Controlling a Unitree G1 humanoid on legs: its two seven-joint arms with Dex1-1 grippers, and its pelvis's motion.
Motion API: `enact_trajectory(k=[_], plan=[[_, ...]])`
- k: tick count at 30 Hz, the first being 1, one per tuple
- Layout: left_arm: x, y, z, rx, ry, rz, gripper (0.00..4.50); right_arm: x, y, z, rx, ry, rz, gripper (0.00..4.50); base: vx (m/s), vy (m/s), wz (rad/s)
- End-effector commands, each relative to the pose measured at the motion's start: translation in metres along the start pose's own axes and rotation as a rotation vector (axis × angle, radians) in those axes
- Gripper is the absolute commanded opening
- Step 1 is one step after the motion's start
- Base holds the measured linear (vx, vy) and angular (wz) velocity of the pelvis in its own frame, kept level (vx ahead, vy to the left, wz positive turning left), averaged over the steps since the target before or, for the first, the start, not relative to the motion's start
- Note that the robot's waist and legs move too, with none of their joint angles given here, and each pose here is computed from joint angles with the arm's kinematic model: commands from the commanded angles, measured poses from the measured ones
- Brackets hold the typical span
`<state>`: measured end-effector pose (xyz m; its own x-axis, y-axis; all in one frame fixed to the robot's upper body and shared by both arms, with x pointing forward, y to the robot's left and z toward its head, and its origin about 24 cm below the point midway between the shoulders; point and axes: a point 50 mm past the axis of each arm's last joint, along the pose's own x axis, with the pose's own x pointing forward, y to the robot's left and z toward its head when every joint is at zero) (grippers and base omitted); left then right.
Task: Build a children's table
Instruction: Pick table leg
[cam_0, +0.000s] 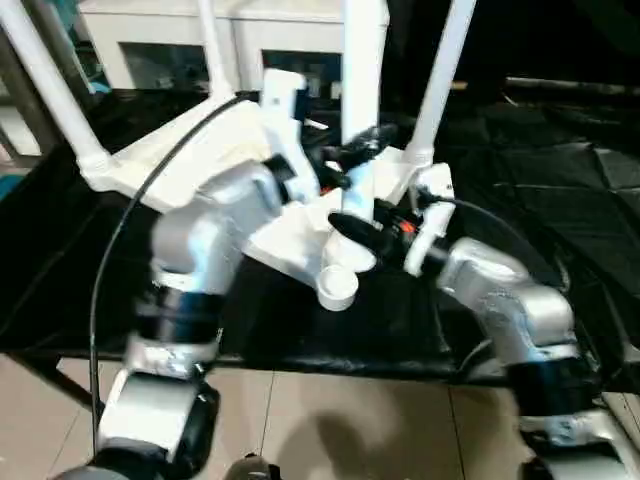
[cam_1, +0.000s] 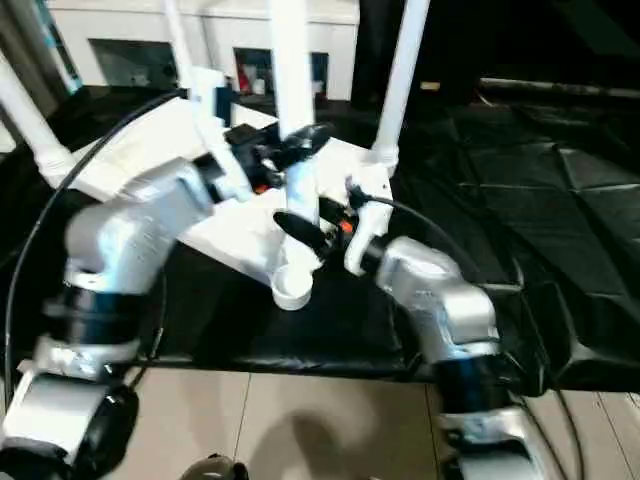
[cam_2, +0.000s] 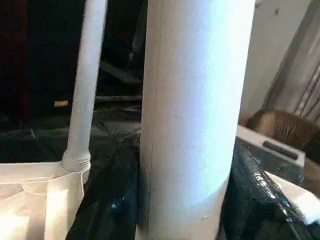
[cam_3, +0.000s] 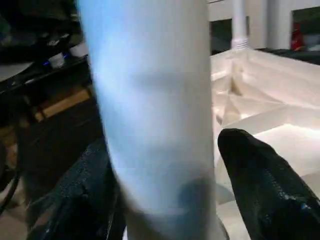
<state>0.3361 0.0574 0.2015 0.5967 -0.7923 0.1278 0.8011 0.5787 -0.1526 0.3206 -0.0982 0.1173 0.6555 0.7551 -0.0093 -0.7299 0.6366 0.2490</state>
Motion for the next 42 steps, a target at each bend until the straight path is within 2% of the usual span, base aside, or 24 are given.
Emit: enact_trajectory(k=[1, 5, 10, 13, 14, 16, 17, 19, 20, 22, 24, 25, 26, 36, 42], plan=[[0.001, -0.004, 0.003, 0.035, -0.006, 0.01, 1.85, 0.001, 0.0, 0.002, -0.019, -0.009, -0.019, 2.81, 0.0, 0.0, 0.0], [0.0, -0.001, 0.002, 0.079, 0.01, 0.036, 1.85, 0.002, 0.004, 0.002, -0.027, -0.007, 0.011, 2.35, 0.0, 0.0, 0.0], [0.0, 0.003, 0.001, 0.104, 0.011, 0.069, 1.85, -0.002, 0.006, 0.003, -0.036, -0.004, 0.063, 2.02, 0.0, 0.0, 0.0], [0.0, 0.007, 0.002, 0.118, 0.006, 0.093, 1.85, -0.011, 0.011, 0.003, -0.034, 0.021, 0.177, 1.95, 0.0, 0.0, 0.0], [0.0, 0.007, 0.002, 0.118, 0.006, 0.093, 2.41, -0.011, 0.011, 0.003, -0.034, 0.021, 0.177, 1.92, 0.0, 0.0, 0.0], [0.0, 0.002, 0.003, 0.006, -0.003, -0.017, 2.55, -0.022, 0.015, 0.005, -0.019, 0.054, 0.29, 1.91, 0.0, 0.0, 0.0], [0.0, 0.002, 0.003, 0.006, -0.003, -0.017, 2.61, -0.022, 0.015, 0.005, -0.019, 0.054, 0.29, 1.91, 0.0, 0.0, 0.0], [-0.002, -0.001, 0.005, -0.151, 0.007, -0.155, 2.86, -0.037, 0.014, 0.011, 0.004, 0.092, 0.418, 1.91, 0.0, 0.0, 0.0], [-0.002, -0.001, 0.005, -0.151, 0.007, -0.155, 2.96, -0.037, 0.014, 0.011, 0.004, 0.092, 0.418, 1.91, 0.0, 0.0, 0.0], [-0.004, -0.004, 0.005, -0.232, 0.016, -0.255, 3.0, -0.045, 0.013, 0.015, 0.013, 0.118, 0.475, 1.91, 0.0, 0.0, 0.0], [-0.007, -0.006, 0.003, -0.273, 0.041, -0.34, 3.0, -0.051, 0.011, 0.016, 0.013, 0.154, 0.512, 1.91, 0.0, 0.0, 0.0], [-0.007, -0.007, 0.002, -0.274, 0.048, -0.348, 2.77, -0.051, 0.01, 0.016, 0.012, 0.158, 0.515, 1.9, 0.0, 0.0, 0.0], [-0.007, -0.007, -0.002, -0.264, 0.08, -0.363, 2.77, -0.053, 0.008, 0.017, 0.011, 0.169, 0.519, 1.9, 0.0, 0.0, 0.0], [-0.005, -0.006, -0.004, -0.311, 0.089, -0.343, 1.91, -0.053, 0.008, 0.022, 0.029, 0.153, 0.537, 1.9, 0.0, 0.0, 0.0], [-0.006, -0.005, -0.003, -0.3, 0.09, -0.342, 1.79, -0.05, 0.009, 0.021, 0.006, 0.152, 0.525, 1.9, 0.0, 0.0, 0.0]])
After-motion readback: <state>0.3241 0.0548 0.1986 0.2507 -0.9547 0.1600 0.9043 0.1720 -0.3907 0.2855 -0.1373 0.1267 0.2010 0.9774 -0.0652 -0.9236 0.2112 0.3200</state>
